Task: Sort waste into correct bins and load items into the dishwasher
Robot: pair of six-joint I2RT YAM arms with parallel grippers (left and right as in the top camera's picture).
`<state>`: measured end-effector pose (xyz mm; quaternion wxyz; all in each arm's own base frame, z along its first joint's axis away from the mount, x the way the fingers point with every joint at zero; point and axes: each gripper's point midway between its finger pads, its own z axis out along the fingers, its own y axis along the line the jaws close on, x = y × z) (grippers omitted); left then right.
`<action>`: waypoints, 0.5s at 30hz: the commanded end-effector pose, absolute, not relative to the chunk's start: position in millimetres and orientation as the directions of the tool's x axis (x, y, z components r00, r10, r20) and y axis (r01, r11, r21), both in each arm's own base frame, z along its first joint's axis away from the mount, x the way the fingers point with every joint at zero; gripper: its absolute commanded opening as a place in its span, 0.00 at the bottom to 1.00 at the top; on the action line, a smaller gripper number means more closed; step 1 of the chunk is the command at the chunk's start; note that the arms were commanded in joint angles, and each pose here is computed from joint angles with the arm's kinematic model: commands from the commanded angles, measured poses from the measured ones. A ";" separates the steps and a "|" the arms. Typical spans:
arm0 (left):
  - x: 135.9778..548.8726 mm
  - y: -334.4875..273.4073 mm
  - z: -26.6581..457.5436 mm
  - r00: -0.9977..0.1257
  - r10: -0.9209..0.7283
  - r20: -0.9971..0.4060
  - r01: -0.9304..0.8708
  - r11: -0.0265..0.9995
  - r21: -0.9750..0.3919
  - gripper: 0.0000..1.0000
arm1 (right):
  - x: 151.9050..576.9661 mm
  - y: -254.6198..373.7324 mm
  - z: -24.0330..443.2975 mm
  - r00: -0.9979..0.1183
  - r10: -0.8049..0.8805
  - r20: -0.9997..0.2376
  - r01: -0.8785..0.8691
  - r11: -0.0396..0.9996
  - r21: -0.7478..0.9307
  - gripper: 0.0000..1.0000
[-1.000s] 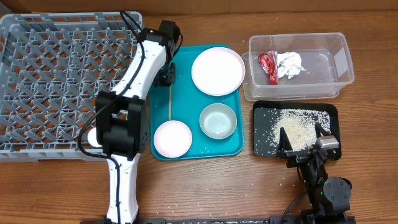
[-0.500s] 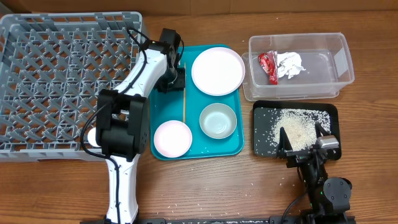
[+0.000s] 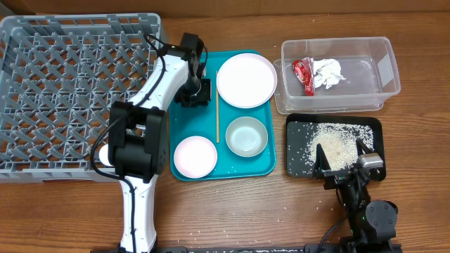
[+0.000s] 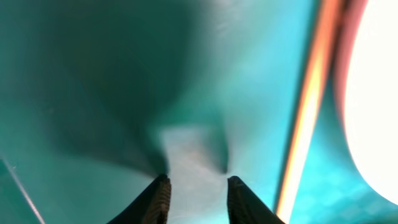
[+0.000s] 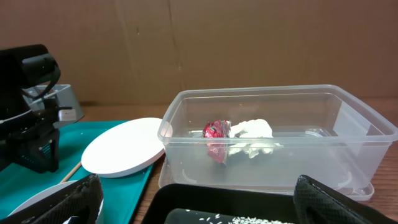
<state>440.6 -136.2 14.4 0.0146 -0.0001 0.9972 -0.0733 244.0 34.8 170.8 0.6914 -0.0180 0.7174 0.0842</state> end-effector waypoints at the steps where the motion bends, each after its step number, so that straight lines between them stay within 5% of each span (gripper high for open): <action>1: 446.1 -156.8 43.4 -0.992 0.055 -0.111 0.071 0.987 -0.148 0.35 | 244.2 33.7 169.7 -0.037 0.091 -0.995 -0.138 0.986 0.096 1.00; 15: 421.0 -174.0 5.6 -1.000 0.009 0.003 0.009 0.994 -0.105 0.33 | 244.2 33.7 169.7 -0.037 0.091 -0.995 -0.138 0.986 0.096 1.00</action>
